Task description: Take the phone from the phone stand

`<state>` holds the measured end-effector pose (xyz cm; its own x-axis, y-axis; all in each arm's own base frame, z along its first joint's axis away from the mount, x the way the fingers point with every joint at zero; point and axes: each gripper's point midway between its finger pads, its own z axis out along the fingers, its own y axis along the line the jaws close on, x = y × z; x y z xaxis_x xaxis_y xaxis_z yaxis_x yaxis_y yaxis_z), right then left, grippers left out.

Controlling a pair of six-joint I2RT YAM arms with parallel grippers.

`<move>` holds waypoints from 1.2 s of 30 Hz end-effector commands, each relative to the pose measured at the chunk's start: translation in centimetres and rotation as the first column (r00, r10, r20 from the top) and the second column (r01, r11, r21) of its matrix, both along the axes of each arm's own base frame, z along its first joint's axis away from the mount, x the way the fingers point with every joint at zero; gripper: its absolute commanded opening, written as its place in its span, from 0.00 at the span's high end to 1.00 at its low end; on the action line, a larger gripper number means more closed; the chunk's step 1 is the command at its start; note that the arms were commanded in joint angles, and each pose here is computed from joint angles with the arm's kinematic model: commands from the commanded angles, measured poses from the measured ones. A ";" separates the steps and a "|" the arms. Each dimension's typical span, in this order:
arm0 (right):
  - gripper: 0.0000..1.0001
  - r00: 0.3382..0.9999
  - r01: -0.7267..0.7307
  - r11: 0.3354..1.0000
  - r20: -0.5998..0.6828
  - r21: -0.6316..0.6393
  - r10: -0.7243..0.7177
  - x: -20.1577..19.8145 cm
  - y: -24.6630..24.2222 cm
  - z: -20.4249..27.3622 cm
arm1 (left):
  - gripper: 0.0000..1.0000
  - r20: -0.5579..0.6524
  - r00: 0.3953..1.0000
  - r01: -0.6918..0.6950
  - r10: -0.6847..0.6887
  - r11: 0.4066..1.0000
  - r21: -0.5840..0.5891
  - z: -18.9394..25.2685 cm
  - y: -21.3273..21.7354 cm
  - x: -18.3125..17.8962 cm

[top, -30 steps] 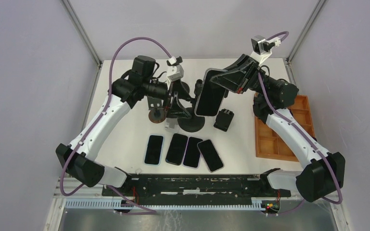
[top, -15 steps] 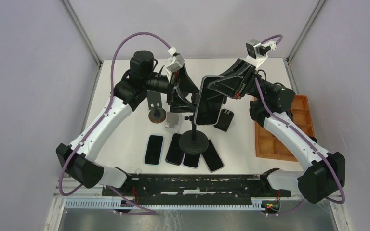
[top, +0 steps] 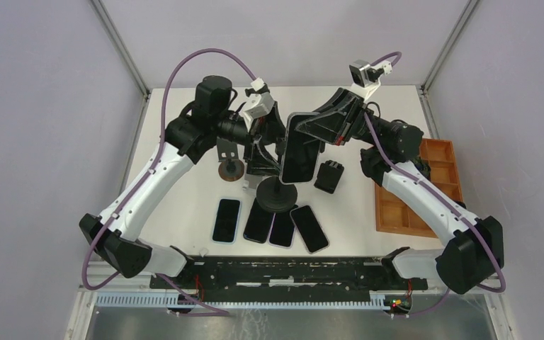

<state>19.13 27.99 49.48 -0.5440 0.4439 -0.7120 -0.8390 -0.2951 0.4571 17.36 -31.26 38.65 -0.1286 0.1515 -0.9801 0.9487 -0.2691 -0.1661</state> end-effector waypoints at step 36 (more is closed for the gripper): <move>0.54 0.981 -0.054 0.965 0.166 -0.256 0.099 -2.9 3.7 -4.0 | 0.98 0.146 0.981 0.120 -0.131 0.989 0.086 -1.7 2.7 -3.4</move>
<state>17.49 32.45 45.51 -0.5105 0.2257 -0.8298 -0.8516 -0.2664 0.4514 15.60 -28.71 33.36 -0.0513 0.3396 -0.9392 0.9447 -0.2885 -0.1560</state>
